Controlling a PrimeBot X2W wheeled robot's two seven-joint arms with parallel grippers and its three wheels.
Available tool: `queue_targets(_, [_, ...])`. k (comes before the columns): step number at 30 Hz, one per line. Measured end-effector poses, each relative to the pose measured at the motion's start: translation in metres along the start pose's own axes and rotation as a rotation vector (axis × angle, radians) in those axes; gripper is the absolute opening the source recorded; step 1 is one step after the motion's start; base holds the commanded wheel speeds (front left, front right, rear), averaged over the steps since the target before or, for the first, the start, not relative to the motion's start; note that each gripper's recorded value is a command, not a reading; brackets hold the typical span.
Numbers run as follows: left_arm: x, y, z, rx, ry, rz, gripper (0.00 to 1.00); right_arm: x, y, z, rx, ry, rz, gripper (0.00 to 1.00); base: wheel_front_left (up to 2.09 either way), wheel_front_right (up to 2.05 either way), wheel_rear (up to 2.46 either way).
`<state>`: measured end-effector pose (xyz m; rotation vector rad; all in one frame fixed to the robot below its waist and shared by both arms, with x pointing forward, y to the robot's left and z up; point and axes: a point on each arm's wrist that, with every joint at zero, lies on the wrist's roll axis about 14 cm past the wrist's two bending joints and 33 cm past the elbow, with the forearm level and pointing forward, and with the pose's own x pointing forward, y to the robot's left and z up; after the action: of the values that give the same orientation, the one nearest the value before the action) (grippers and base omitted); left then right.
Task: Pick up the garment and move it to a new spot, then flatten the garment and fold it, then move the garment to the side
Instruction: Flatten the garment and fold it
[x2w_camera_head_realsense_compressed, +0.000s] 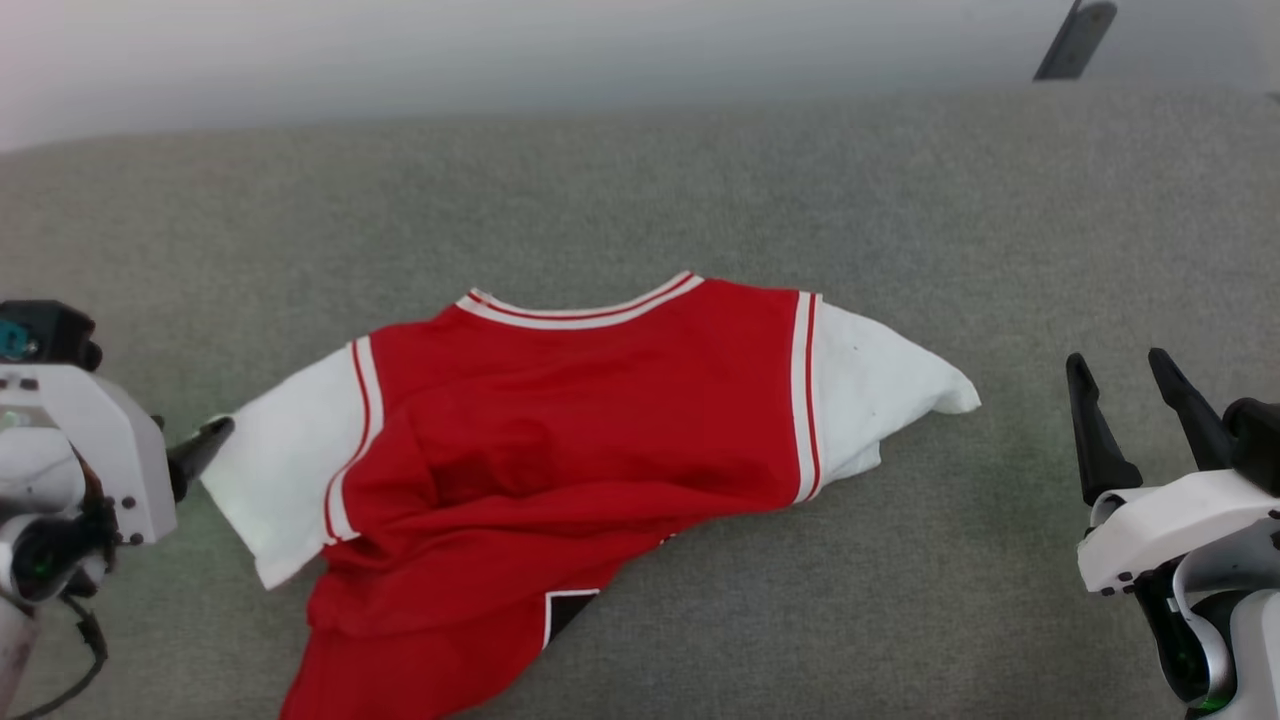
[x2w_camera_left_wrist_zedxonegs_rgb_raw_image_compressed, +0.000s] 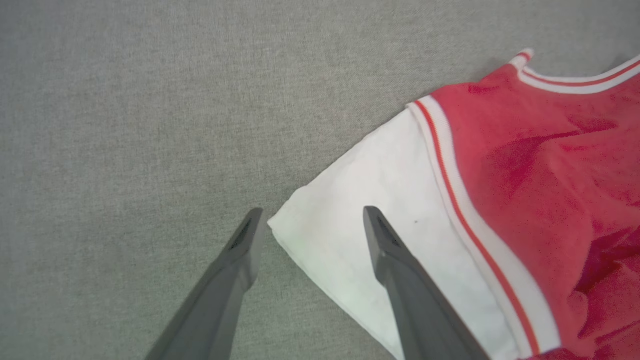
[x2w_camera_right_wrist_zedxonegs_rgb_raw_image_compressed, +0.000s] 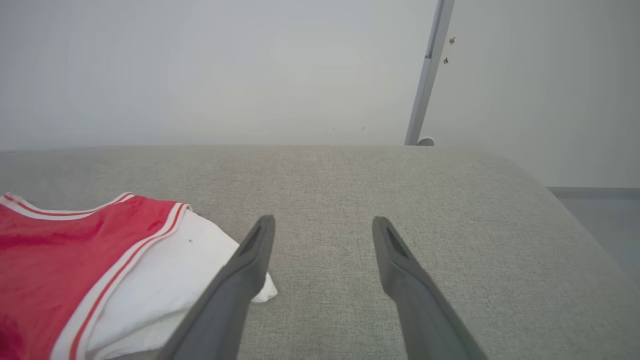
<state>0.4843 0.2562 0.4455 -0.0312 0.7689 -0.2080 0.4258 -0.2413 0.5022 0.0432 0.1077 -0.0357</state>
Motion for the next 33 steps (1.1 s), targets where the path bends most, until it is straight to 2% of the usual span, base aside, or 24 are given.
queue_targets(7, [0.023, 0.006, -0.030, -0.017, 0.168, 0.014, 1.00, 0.005, -0.002, -0.013, -0.008, 0.042, -0.013, 1.00, 0.00, 0.00, 0.00])
queue_targets(17, [0.035, 0.018, -0.039, -0.003, 0.215, 0.055, 1.00, 0.013, 0.003, -0.023, -0.011, 0.085, 0.001, 1.00, 0.00, 0.00, 0.00])
queue_targets(18, [0.036, 0.017, -0.041, -0.022, 0.226, 0.050, 0.94, 0.013, 0.004, -0.025, -0.010, 0.096, 0.002, 1.00, 0.00, 0.00, 0.00])
queue_targets(20, [0.037, 0.015, -0.041, -0.029, 0.233, 0.042, 0.00, 0.014, 0.005, -0.030, 0.000, 0.127, 0.007, 1.00, 0.00, 0.00, 0.00])
queue_targets(25, [0.039, 0.007, -0.043, -0.027, 0.240, 0.016, 0.00, 0.016, 0.018, -0.053, 0.030, 0.280, 0.046, 1.00, 0.00, 0.00, 0.00])
queue_targets(33, [0.039, 0.006, -0.039, -0.028, 0.213, 0.004, 0.00, 0.039, 0.040, -0.066, 0.035, 0.447, 0.132, 1.00, 0.00, 0.00, 0.00])
